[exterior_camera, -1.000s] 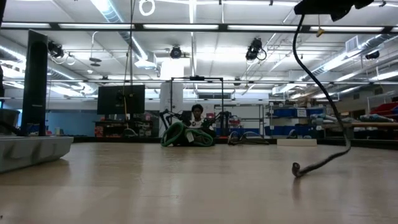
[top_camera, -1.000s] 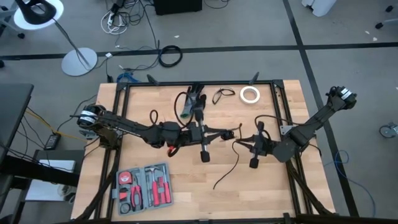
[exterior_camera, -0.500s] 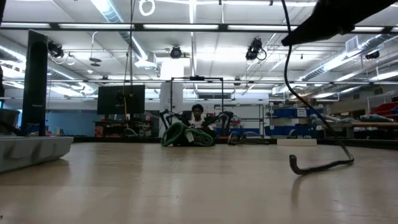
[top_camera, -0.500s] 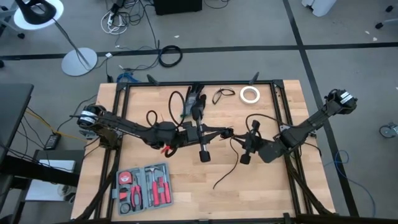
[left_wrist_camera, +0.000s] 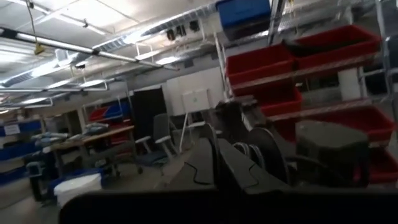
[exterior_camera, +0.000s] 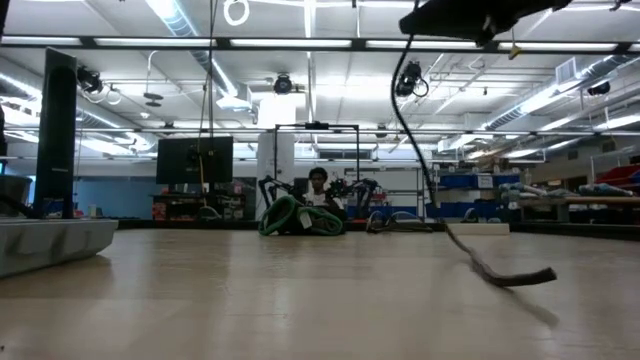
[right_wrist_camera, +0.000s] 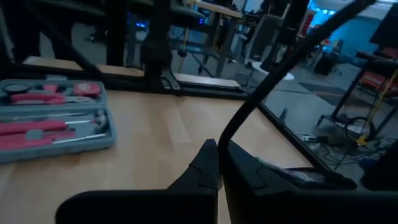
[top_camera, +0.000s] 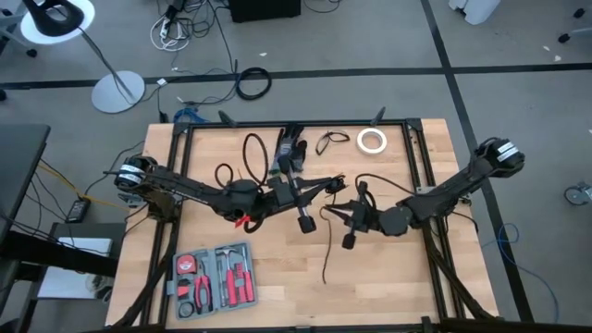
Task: Coil cords
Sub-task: Coil the black wire into a spool
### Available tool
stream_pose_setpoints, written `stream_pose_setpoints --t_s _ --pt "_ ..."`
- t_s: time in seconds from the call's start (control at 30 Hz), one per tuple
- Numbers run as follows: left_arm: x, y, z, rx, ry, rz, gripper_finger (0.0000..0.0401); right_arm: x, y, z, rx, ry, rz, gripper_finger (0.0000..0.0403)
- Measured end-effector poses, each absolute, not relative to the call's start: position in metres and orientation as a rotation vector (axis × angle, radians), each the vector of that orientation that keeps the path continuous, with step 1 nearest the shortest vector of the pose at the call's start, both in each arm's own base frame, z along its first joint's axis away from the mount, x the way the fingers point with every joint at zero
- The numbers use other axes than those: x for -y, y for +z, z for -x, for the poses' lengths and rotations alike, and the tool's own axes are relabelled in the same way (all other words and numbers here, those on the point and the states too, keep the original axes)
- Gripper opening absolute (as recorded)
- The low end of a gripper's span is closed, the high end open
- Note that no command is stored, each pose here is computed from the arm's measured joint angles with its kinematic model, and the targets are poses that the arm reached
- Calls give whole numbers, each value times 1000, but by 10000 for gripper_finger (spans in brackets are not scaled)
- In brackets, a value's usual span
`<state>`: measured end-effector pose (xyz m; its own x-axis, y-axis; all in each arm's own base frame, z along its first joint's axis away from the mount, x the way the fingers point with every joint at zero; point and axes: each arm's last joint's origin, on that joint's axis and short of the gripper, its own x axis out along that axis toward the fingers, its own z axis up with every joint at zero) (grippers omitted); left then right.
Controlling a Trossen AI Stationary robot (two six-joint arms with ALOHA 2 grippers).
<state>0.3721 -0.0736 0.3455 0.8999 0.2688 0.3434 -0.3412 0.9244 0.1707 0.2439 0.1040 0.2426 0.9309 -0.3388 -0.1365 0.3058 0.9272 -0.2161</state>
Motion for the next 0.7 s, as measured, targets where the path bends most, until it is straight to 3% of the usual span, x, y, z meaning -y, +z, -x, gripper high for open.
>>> stream_pose_setpoints --t_s 0.47,0.7 --pt "61 327 -377 79 532 -290 0 -115 263 -285 -262 -226 243 3" --pt "60 323 -377 24 576 -350 0 -125 265 -285 -275 -203 290 3"
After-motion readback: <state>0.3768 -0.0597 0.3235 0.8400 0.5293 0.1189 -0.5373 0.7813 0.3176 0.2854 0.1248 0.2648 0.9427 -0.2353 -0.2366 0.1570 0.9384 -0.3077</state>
